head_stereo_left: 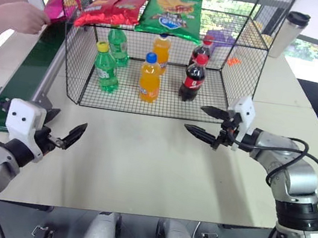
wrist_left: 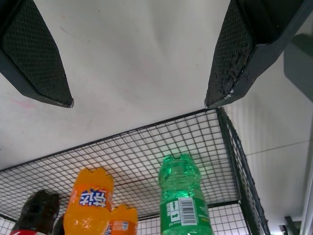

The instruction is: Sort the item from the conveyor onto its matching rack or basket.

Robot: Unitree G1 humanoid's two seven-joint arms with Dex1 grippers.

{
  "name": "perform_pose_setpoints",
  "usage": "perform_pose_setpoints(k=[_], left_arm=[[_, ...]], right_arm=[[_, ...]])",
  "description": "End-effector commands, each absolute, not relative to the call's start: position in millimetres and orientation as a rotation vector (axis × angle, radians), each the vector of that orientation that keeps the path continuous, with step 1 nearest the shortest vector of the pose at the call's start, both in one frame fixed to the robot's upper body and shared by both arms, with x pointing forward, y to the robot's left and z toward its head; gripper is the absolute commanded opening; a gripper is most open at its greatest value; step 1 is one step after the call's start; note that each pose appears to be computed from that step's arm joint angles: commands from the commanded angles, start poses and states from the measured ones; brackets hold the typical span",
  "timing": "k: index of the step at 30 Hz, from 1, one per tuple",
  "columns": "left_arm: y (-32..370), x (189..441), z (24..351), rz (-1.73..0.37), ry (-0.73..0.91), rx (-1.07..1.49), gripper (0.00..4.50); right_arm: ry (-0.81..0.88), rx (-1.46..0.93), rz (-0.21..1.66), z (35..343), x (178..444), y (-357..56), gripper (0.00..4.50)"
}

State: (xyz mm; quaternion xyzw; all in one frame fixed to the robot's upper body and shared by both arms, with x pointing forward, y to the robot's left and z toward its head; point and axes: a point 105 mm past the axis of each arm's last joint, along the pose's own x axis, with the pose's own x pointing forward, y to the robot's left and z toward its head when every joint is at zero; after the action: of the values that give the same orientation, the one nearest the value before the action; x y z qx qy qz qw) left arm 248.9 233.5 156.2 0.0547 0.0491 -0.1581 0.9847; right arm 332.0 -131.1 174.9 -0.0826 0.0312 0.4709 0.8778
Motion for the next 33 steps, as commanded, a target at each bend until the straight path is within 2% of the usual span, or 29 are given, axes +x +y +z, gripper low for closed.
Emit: perform_pose_setpoints(k=[1,12,16,21,24,25,28,31,33], left_arm=[[235.5,248.2,162.0,-0.310,0.074,0.135,4.47],[236.4,244.5,160.4,-0.289,0.079,0.141,4.47],[245.6,241.3,181.8,-0.245,0.031,0.210,4.47],[281.5,235.5,228.3,-0.100,-0.015,0.528,4.47],[314.6,229.2,249.8,0.034,0.044,0.946,4.47],[327.1,226.6,250.6,0.074,0.098,1.129,4.47],[342.7,223.1,243.9,0.097,0.189,1.408,4.47],[347.4,223.5,226.7,0.085,0.232,1.514,4.47],[348.4,224.3,216.6,0.064,0.252,1.556,4.47]], right_arm=[[0.007,-0.192,0.985,187.3,331.4,-128.7,4.50],[0.009,-0.187,0.994,187.2,335.1,-125.6,4.50],[-0.005,-0.149,1.033,194.7,336.0,-118.9,4.50],[-0.025,-0.077,1.151,211.4,327.9,-99.9,4.50],[-0.068,-0.026,1.262,229.3,318.0,-78.4,4.50],[-0.095,-0.005,1.304,238.4,314.5,-67.8,4.50],[-0.131,-0.032,1.363,249.0,309.8,-49.1,4.50],[-0.122,-0.188,1.366,237.5,310.7,-38.7,4.50],[-0.116,-0.196,1.375,234.8,310.2,-38.3,4.50]])
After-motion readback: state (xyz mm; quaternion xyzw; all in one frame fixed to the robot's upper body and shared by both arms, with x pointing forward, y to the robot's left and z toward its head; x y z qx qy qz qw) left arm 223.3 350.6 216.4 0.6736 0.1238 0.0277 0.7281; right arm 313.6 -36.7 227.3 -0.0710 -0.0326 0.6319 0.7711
